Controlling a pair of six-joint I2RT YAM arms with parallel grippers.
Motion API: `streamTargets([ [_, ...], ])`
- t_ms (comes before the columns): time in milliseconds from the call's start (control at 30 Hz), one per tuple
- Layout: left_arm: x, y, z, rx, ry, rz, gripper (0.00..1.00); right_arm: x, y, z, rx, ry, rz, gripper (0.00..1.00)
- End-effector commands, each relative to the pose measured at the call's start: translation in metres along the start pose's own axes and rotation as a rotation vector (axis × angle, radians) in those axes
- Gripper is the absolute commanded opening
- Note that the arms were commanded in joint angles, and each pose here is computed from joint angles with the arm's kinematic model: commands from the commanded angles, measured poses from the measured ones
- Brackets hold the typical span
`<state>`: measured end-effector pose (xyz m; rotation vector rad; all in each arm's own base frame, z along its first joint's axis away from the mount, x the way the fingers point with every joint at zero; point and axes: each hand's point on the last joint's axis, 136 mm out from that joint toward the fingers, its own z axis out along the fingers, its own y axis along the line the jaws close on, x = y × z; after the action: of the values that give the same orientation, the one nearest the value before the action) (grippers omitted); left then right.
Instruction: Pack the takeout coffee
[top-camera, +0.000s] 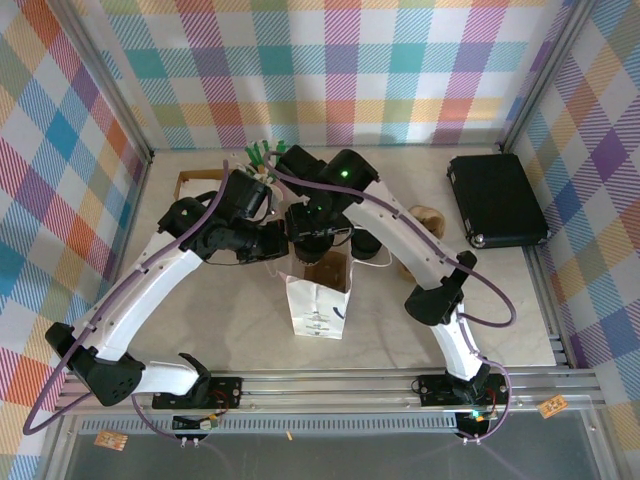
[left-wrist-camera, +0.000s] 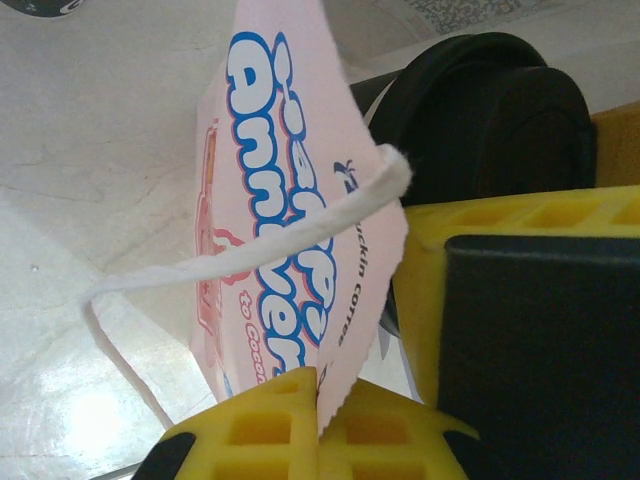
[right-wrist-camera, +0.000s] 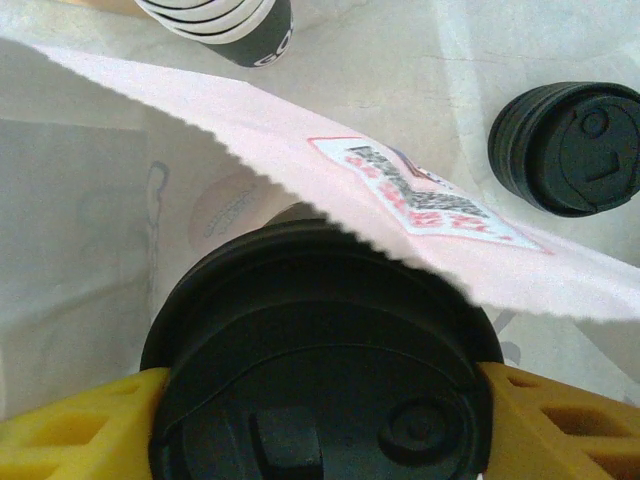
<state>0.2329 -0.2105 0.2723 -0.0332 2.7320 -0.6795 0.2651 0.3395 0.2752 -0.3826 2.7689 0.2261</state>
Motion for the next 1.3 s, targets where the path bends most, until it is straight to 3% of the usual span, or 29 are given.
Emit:
streamTargets([
  [0, 0.003, 0.002, -0.002, 0.004, 0.009, 0.006, 0.00, 0.039, -0.015, -0.014, 0.087, 0.106, -0.001, 0.19],
  [333, 0.010, -0.008, -0.016, 0.090, -0.012, 0.076, 0.00, 0.065, -0.011, -0.019, 0.103, 0.149, -0.011, 0.19],
  [700, 0.016, -0.005, -0.020, 0.118, -0.022, 0.090, 0.00, 0.084, -0.024, 0.005, 0.201, 0.243, 0.018, 0.18],
  [1267, 0.021, -0.008, -0.009, 0.147, 0.024, 0.105, 0.00, 0.069, -0.024, 0.041, 0.257, 0.259, 0.119, 0.18],
])
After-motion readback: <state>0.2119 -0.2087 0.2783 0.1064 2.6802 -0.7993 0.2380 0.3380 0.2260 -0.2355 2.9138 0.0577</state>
